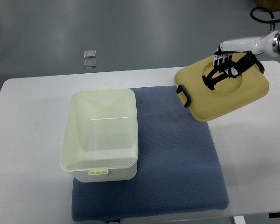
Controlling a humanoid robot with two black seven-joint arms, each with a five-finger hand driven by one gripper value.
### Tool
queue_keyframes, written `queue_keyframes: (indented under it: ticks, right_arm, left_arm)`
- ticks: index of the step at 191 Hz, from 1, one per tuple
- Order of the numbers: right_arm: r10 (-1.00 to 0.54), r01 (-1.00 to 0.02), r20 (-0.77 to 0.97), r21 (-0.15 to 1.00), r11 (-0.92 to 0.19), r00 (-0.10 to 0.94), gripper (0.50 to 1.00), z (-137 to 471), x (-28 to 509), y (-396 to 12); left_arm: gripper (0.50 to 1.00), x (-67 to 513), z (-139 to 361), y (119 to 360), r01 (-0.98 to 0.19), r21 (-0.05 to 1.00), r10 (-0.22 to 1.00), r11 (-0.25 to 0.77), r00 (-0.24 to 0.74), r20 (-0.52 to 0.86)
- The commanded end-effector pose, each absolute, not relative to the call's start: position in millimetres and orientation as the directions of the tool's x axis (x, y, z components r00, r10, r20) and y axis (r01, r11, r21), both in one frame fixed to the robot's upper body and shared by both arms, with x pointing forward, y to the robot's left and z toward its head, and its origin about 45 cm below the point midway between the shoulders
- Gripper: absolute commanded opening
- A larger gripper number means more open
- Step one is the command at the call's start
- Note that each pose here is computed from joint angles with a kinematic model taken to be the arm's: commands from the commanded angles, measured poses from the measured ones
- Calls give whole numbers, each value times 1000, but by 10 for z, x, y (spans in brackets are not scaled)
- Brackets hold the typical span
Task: Open white storage box with right hand
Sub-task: 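Lower the held lid onto the cushion beside the box, then release the lid handle and raise the right hand away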
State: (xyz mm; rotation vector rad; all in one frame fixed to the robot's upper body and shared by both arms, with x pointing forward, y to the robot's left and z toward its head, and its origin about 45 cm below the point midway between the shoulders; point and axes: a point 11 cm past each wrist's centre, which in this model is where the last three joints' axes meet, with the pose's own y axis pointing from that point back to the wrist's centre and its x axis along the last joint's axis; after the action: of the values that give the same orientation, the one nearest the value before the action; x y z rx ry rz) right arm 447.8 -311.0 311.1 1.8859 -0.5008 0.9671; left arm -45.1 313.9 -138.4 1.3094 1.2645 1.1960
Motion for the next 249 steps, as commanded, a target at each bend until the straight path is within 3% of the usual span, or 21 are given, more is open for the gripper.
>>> queue_keyframes:
  ticks: [1, 57, 127, 128, 129, 130, 131, 132, 133, 134, 135, 136, 202, 226, 249]
  right_arm:
    - [49, -658, 784, 551, -513, 619, 500, 2845, 4448, -2940]
    - [50, -612, 787, 517, -598, 615, 500, 2385, 4405, -2320]
    - [39, -597, 770, 525, -606, 637, 500, 2175, 4335, -2243]
    - [38, -599, 770, 524, -606, 637, 565, 2178, 4339, -2247]
    - [38, -599, 770, 524, -606, 637, 566, 2178, 4339, -2247]
    - [38, -599, 770, 524, -606, 637, 675, 2178, 4339, -2247]
    - [38, -599, 770, 524, -606, 637, 676, 2178, 4339, -2247]
    - [35, -599, 771, 523, -606, 636, 779, 2183, 4341, -2246]
    - [35, -599, 771, 523, -606, 636, 780, 2183, 4341, -2246]
    - [35, -599, 770, 524, -606, 638, 878, 2176, 4338, -2247]
    - [35, -599, 770, 524, -606, 638, 879, 2176, 4338, -2247]
    - [35, -598, 769, 523, -607, 638, 947, 2177, 4336, -2243]
    - [-22, -591, 732, 530, -608, 680, 948, 2295, 4364, -2341]
    - [-236, -638, 680, 430, -639, 695, 948, 2690, 4503, -2465]
    - [-547, -761, 560, 271, -589, 622, 946, 2967, 4740, -2709]
  left_arm:
    - [1000, -452, -1384, 3139, 97, 994, 999, -41, -3, 42]
    - [1000, -461, -1384, 3139, 99, 994, 999, -41, -3, 42]
    - [1000, -479, -1383, 3139, 102, 994, 999, -41, -4, 42]
    - [1000, -479, -1383, 3139, 102, 994, 999, -41, -4, 42]
    - [1000, -479, -1383, 3139, 102, 994, 999, -41, -4, 42]
    - [1000, -479, -1383, 3139, 102, 994, 999, -41, -4, 42]
    - [1000, -479, -1383, 3139, 102, 994, 999, -41, -4, 42]
    - [1000, -479, -1383, 3139, 102, 994, 999, -41, -4, 42]
    - [1000, -479, -1383, 3139, 102, 994, 999, -41, -4, 42]
    - [1000, -479, -1383, 3139, 102, 994, 999, -41, -4, 42]
    - [1000, -479, -1383, 3139, 102, 994, 999, -41, -4, 42]
    - [1000, -479, -1383, 3139, 102, 994, 999, -41, -4, 42]
    - [1000, -479, -1383, 3144, 102, 994, 999, -43, -4, 43]
    - [1000, -479, -1383, 3144, 102, 994, 999, -43, -4, 43]
    - [1000, -479, -1383, 3139, 102, 994, 999, -41, -4, 42]
